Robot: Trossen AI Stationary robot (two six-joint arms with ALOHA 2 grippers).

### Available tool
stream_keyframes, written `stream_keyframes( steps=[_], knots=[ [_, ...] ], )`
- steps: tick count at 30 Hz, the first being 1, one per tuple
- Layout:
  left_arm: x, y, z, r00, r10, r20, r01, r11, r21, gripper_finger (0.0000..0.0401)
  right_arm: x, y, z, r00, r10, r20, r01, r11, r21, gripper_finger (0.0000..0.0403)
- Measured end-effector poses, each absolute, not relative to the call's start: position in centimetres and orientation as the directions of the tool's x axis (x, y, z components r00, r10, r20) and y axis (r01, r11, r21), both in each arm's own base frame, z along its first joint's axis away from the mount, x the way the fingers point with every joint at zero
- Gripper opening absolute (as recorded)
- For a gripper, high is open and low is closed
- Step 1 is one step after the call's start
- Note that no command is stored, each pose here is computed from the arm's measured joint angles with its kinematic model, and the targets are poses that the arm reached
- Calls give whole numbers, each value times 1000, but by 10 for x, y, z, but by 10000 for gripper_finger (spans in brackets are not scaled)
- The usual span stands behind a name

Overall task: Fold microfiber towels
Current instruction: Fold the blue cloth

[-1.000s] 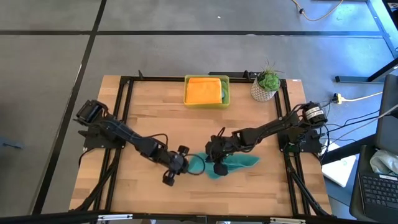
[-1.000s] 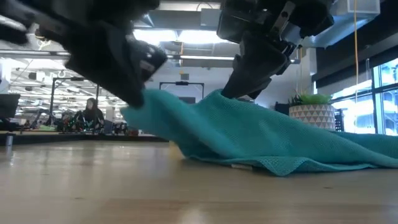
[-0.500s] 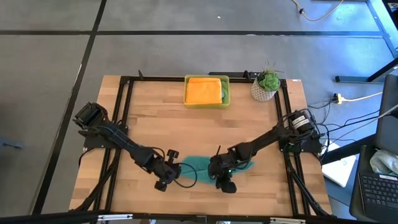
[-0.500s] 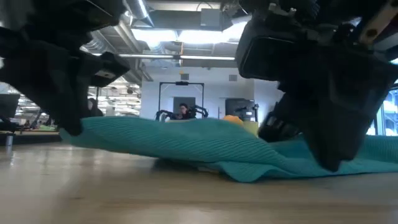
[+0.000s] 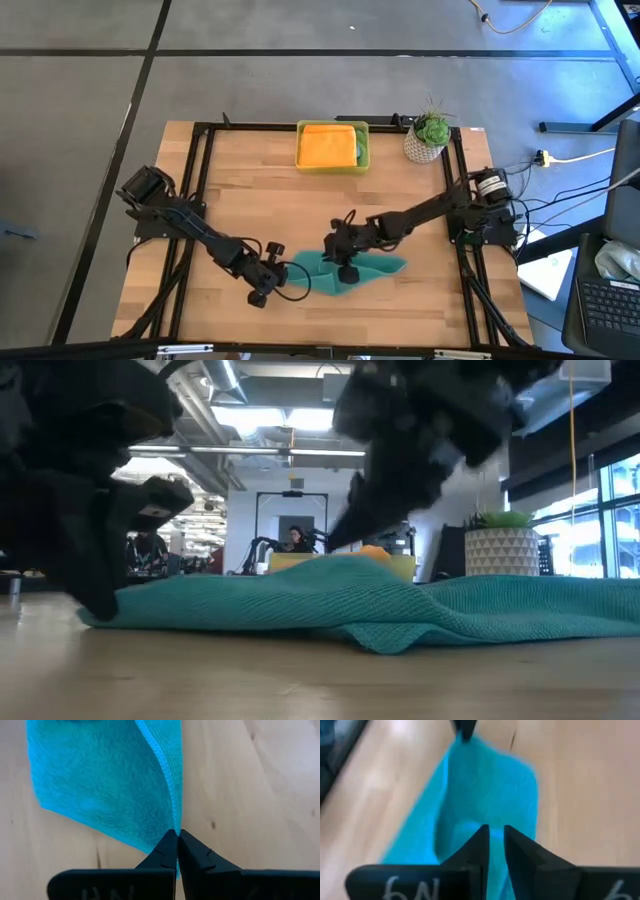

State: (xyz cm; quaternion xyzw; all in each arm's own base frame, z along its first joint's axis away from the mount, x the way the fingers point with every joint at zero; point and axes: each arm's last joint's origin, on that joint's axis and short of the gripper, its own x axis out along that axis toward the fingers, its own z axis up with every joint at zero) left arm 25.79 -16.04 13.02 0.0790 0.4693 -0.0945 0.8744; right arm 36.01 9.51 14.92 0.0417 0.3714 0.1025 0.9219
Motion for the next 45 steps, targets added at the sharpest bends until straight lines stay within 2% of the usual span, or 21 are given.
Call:
stream_keyframes(
  steps=[5, 11, 20, 24, 31, 45],
  knots=[
    [257, -160, 128, 535, -86, -840, 240, 969, 54, 0, 362, 92, 125, 635, 262, -726, -234, 962, 143, 59],
    [257, -159, 127, 535, -83, -841, 240, 969, 57, 0, 365, 87, 121, 664, 166, -729, -186, 981, 54, 66],
    [257, -159, 128, 536, -83, -840, 239, 969, 57, 0, 370, 82, 125, 708, 157, -688, -165, 985, 54, 150],
    [257, -159, 128, 537, -84, -839, 240, 969, 56, 0, 370, 83, 124, 703, 159, -693, -151, 986, 73, 165],
    [258, -160, 128, 541, -86, -837, 236, 970, 53, 0, 370, 83, 113, 683, 161, -712, -153, 985, 76, 146],
    [253, -157, 122, 541, -82, -837, 181, 983, 20, 0, 371, 84, 111, 677, 189, -712, -174, 980, 95, 62]
  ],
)
